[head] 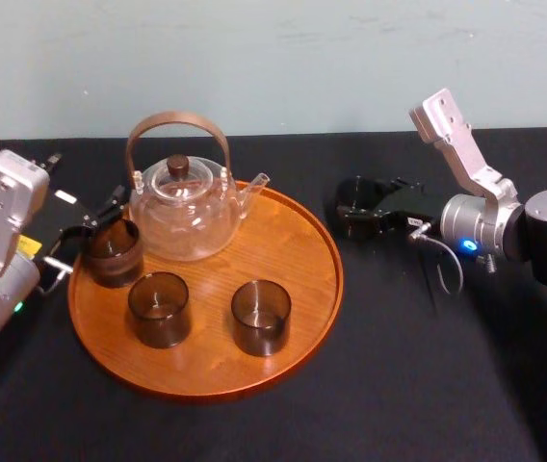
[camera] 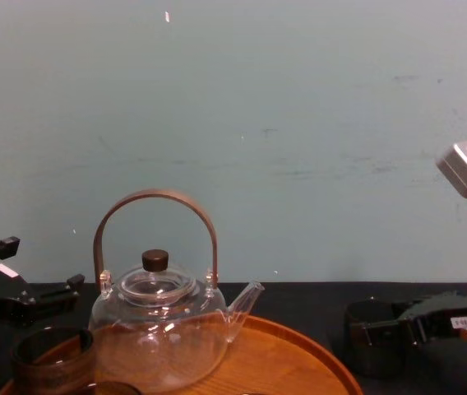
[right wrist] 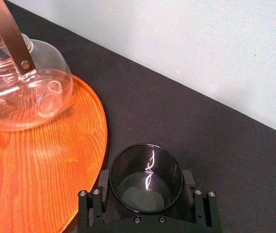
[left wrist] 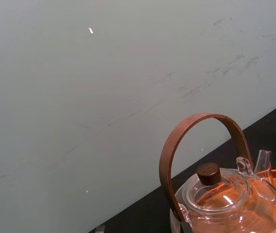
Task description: Pick up the glass from the table and place it on the tray.
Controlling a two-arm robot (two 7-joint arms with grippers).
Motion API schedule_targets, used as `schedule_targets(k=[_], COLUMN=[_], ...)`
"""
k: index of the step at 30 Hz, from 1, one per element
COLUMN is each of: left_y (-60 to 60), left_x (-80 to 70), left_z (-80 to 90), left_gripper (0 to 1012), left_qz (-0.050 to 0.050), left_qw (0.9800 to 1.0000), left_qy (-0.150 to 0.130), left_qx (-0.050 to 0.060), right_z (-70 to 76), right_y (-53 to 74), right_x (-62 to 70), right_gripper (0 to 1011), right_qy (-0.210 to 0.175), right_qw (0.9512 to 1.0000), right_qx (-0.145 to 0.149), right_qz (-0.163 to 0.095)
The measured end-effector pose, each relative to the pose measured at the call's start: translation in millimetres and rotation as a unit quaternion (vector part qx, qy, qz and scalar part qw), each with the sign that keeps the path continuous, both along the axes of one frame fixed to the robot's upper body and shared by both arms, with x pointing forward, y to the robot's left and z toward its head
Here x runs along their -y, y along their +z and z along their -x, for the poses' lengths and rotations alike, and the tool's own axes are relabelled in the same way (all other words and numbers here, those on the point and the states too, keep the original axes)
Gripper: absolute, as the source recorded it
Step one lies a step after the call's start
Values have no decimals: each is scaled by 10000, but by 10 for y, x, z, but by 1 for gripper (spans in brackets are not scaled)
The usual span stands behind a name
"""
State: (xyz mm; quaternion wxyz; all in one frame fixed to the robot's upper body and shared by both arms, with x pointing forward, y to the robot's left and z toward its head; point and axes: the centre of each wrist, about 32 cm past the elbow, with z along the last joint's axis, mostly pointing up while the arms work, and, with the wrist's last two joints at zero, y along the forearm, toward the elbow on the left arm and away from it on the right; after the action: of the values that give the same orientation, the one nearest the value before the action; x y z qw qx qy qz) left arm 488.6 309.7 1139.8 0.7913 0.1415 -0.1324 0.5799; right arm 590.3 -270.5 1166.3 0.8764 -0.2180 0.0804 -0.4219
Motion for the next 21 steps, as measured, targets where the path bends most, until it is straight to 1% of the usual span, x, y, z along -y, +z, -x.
schedule_targets(k=[2, 5, 9, 10, 15, 19, 21], left_y=[0, 0, 0, 0, 0, 0, 0], left_x=[0, 0, 0, 0, 0, 0, 0], left_z=[0, 0, 0, 0, 0, 0, 0], left_gripper=[1001, 1001, 1001, 1001, 1001, 1001, 1001], left_qz=[0, 0, 0, 0, 0, 0, 0], left_qw=[10000, 10000, 10000, 10000, 10000, 10000, 10000], left_qy=[0, 0, 0, 0, 0, 0, 0], left_qx=[0, 0, 0, 0, 0, 1, 0], right_z=[0, 26, 82, 82, 166, 196, 210], right_y=[0, 9, 71, 71, 225, 301, 353], right_x=[0, 37, 106, 106, 215, 241, 246], right_gripper=[900, 900, 900, 900, 900, 900, 900], right_qy=[0, 12, 57, 57, 158, 266, 386], right_qw=[10000, 10000, 9998, 9998, 9994, 9988, 9982], right_qx=[0, 6, 70, 70, 223, 308, 374], right_qz=[-1, -67, -162, -162, -234, -255, -272])
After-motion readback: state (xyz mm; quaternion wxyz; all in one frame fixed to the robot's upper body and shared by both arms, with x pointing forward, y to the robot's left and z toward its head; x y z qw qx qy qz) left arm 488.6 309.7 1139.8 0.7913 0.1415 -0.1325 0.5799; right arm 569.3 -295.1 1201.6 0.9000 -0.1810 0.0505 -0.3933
